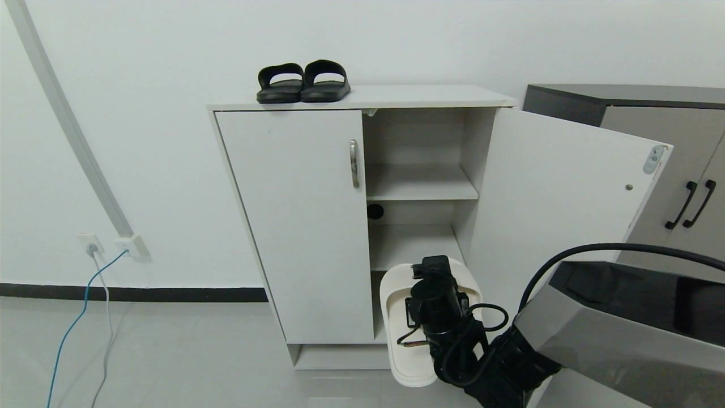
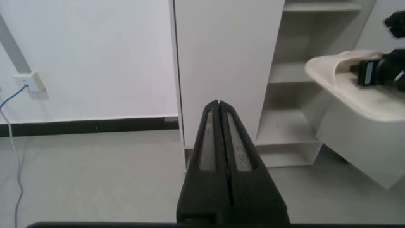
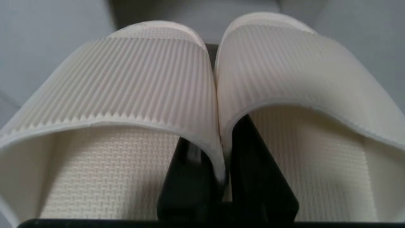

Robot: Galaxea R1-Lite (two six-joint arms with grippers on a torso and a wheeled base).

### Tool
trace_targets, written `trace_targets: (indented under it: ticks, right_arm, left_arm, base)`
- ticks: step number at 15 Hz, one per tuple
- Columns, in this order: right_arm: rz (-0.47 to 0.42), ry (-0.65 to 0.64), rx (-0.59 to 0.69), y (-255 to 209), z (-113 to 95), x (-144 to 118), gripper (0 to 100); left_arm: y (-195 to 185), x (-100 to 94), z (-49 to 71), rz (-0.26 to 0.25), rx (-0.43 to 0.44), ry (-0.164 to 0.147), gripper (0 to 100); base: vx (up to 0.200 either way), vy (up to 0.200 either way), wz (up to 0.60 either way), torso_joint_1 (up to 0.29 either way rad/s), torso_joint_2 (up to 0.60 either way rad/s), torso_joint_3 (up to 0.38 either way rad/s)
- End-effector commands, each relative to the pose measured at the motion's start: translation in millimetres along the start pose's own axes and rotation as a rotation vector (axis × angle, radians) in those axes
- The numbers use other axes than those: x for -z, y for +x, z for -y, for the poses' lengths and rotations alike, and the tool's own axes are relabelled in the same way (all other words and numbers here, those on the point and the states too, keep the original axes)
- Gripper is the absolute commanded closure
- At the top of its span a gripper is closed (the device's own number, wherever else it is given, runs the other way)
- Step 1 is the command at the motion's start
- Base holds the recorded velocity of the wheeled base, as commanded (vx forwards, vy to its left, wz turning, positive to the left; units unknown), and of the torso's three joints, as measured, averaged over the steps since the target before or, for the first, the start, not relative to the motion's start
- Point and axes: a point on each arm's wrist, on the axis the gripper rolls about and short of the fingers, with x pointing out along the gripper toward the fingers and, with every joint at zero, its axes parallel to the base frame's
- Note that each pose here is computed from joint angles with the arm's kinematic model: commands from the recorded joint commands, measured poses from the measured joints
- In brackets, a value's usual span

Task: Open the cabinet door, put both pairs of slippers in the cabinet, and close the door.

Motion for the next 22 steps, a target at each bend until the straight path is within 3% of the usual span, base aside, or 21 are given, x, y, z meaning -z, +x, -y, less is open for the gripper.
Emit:
trace_targets:
  ticks: [1,16,22]
  right_arm:
    - [0.005,-0.001,-0.013,-3,-4,1,100]
    - [-0.009,-0.012,-0.011,-1,-4,8,100]
    - [-0.015,-0.014,-0.013,0,-4,11,100]
  left_arm:
    - [0,0.1,0.0,-0.003,-0.001,0.000,100]
    - [0,0.1,0.0,-0.003,0.001,-0.001,100]
    - [0,0.1,0.0,-0.003,-0.001,-0.001,100]
  base:
    - [0.000,0.000,0.00,0.000,0.00,0.000]
    - [0.000,0.000,0.00,0.000,0.00,0.000]
    - [0.000,0.000,0.00,0.002,0.00,-0.147]
